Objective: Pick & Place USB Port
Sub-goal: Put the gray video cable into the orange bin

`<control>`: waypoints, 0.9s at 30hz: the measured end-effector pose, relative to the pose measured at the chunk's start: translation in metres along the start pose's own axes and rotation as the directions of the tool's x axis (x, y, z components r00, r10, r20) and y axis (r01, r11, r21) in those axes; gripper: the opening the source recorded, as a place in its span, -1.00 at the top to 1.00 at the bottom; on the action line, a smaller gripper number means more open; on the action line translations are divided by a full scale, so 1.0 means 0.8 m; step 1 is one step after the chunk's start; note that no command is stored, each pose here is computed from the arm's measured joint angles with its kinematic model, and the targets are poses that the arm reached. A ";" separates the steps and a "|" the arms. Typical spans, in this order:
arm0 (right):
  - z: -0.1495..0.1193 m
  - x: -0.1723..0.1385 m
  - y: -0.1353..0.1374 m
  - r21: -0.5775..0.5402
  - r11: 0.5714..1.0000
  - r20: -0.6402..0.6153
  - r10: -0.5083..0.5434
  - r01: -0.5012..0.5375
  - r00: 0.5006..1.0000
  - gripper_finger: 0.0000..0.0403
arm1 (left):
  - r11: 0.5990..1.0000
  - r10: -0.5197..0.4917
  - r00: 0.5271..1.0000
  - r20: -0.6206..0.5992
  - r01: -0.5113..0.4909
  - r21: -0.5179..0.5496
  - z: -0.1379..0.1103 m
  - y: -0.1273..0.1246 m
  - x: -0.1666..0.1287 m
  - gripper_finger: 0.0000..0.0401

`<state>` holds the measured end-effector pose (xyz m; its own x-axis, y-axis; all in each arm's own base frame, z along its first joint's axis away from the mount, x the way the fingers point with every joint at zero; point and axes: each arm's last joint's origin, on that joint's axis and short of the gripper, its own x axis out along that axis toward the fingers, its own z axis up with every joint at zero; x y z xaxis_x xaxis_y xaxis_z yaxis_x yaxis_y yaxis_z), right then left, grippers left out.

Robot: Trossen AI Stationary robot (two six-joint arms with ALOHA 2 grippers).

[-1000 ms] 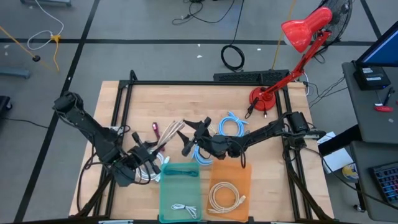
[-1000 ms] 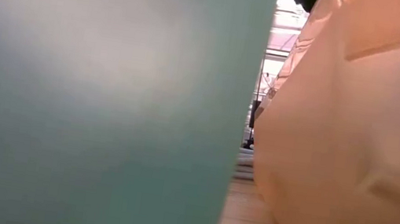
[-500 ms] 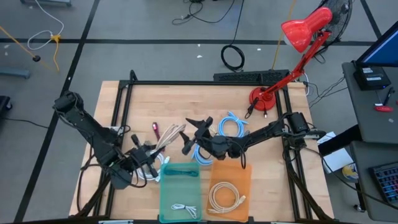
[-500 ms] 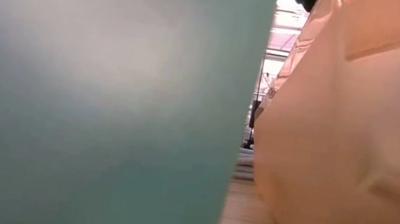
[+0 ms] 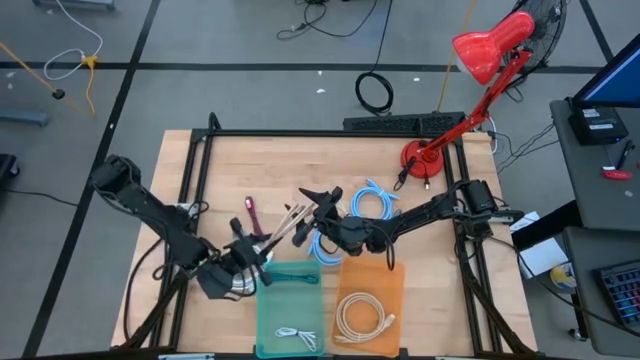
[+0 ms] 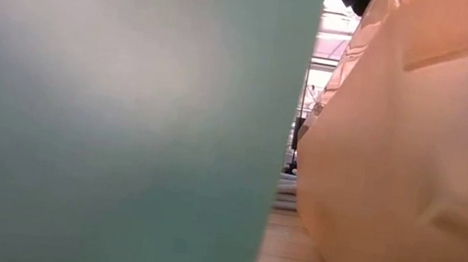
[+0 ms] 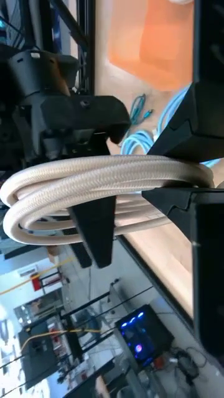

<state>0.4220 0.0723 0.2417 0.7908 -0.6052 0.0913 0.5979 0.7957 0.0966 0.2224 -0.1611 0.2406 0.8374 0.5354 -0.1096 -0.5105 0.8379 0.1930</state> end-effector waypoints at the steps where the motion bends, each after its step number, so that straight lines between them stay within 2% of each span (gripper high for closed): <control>1: -0.001 0.000 0.000 -0.003 1.000 -0.002 -0.011 0.011 1.000 -0.31 | 1.000 0.004 1.000 0.006 -0.004 0.000 0.001 -0.001 -0.002 0.82; 4: -0.001 0.000 -0.002 -0.022 0.998 -0.008 -0.058 0.058 0.998 -0.22 | 1.000 0.008 1.000 0.018 -0.007 -0.015 0.004 -0.002 -0.006 0.82; 8: -0.001 -0.003 0.000 -0.037 0.997 -0.009 -0.070 0.070 0.997 0.01 | 0.999 0.001 1.000 0.026 0.000 -0.036 0.007 -0.002 -0.010 0.82; 11: -0.002 -0.003 0.000 -0.044 0.996 -0.014 -0.072 0.072 0.997 0.29 | 0.999 -0.005 1.000 0.027 0.006 -0.044 0.007 -0.002 -0.010 0.82; 16: -0.005 -0.005 0.001 -0.069 0.995 -0.033 -0.073 0.071 0.997 0.89 | 0.998 -0.008 1.000 0.024 0.009 -0.055 0.006 -0.002 -0.011 0.82; 20: -0.005 -0.007 0.003 -0.074 0.989 -0.044 -0.132 0.129 0.990 0.93 | 0.996 -0.017 1.000 0.025 0.019 -0.084 0.006 -0.003 -0.013 0.79; 24: -0.004 -0.010 0.008 -0.114 0.973 -0.069 -0.207 0.199 0.976 0.95 | 0.994 -0.020 0.999 0.028 0.023 -0.111 0.007 -0.002 -0.018 0.54; 27: 0.005 -0.014 0.016 -0.129 0.972 -0.085 -0.210 0.198 0.974 0.95 | 0.990 -0.022 0.999 0.036 0.027 -0.142 0.012 0.002 -0.024 0.41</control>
<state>0.4205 0.0893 0.2457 0.6558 -0.7548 -0.0159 0.7546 0.6560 -0.0163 0.2070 -0.1711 0.2522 0.8548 0.5130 -0.0784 -0.5106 0.8584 0.0500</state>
